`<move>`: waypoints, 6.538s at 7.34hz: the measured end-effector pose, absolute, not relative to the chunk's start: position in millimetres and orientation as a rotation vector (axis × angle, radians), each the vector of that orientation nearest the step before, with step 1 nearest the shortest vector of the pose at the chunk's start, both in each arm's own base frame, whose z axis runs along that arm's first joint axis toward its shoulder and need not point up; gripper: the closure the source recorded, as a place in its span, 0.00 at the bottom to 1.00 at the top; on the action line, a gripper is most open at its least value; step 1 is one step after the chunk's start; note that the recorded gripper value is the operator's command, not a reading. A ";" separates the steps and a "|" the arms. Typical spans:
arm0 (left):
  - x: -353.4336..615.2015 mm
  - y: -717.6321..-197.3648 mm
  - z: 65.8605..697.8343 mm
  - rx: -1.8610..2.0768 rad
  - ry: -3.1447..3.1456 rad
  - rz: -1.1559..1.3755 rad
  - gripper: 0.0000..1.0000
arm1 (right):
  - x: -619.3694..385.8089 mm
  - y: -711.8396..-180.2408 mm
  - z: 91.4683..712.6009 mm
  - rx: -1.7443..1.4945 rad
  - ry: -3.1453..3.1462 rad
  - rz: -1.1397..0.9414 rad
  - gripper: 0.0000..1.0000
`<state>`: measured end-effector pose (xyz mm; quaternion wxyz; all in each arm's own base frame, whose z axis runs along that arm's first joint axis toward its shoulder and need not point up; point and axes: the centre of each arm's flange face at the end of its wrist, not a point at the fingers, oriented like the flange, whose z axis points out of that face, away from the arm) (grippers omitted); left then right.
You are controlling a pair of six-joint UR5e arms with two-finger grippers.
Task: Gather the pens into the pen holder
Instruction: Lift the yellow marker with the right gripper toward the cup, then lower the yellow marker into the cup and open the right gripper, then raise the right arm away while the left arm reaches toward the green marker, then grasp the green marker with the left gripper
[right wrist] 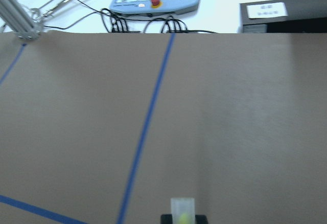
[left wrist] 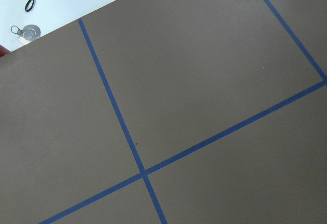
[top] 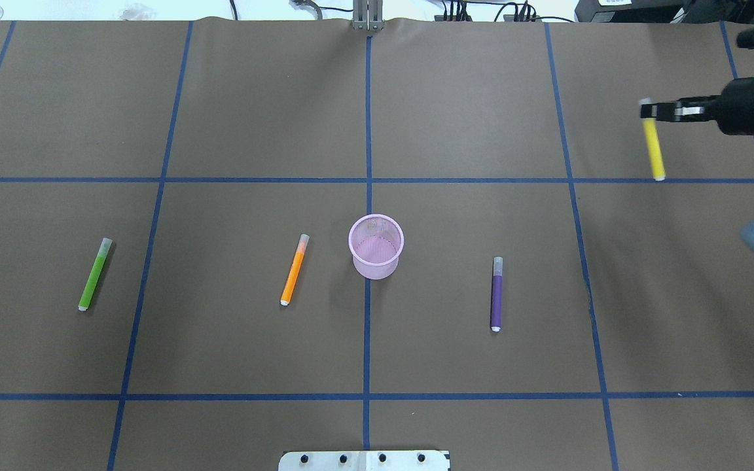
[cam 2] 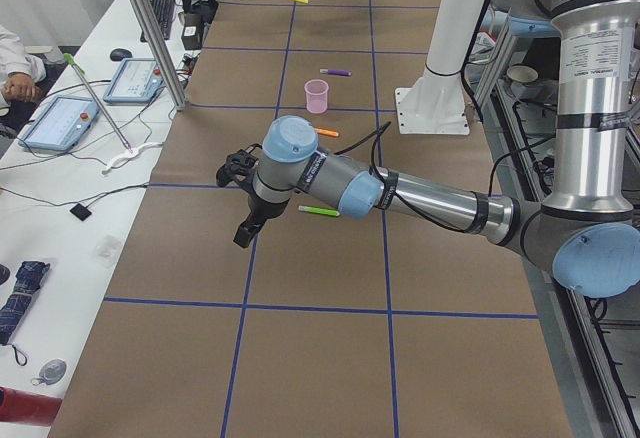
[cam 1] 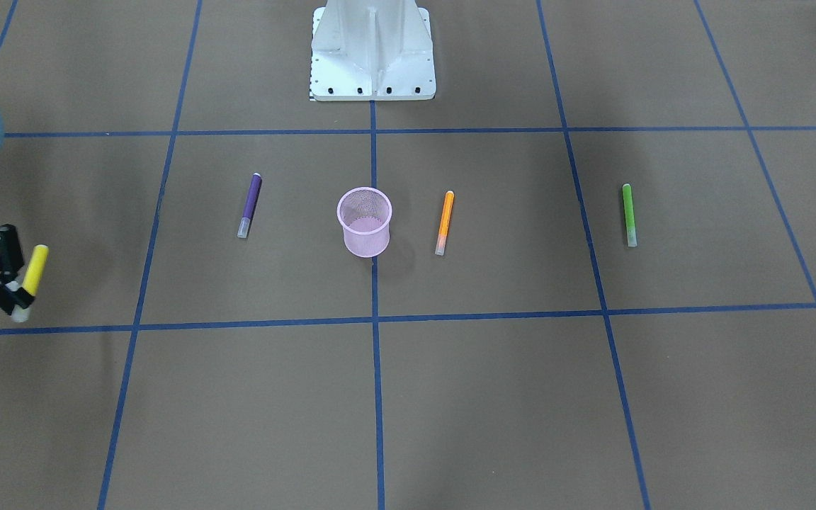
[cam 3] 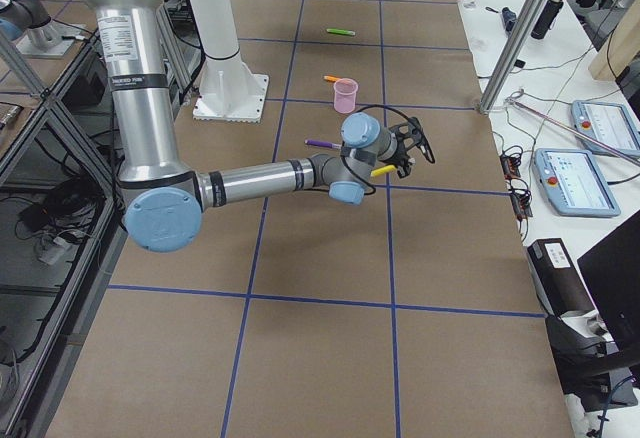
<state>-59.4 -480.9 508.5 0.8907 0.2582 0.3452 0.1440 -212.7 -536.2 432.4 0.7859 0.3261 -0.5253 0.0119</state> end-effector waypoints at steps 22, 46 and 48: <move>32.4 -481.8 510.1 0.426 0.918 0.264 0.00 | -465.1 -446.8 182.1 0.733 -0.933 0.126 0.01; 319.0 -428.1 539.4 0.284 0.842 0.177 0.59 | -107.5 -570.2 359.5 0.358 -0.866 -0.134 0.00; 323.7 -426.0 538.5 0.286 0.840 0.185 0.80 | -107.2 -569.5 362.6 0.355 -0.864 -0.132 0.00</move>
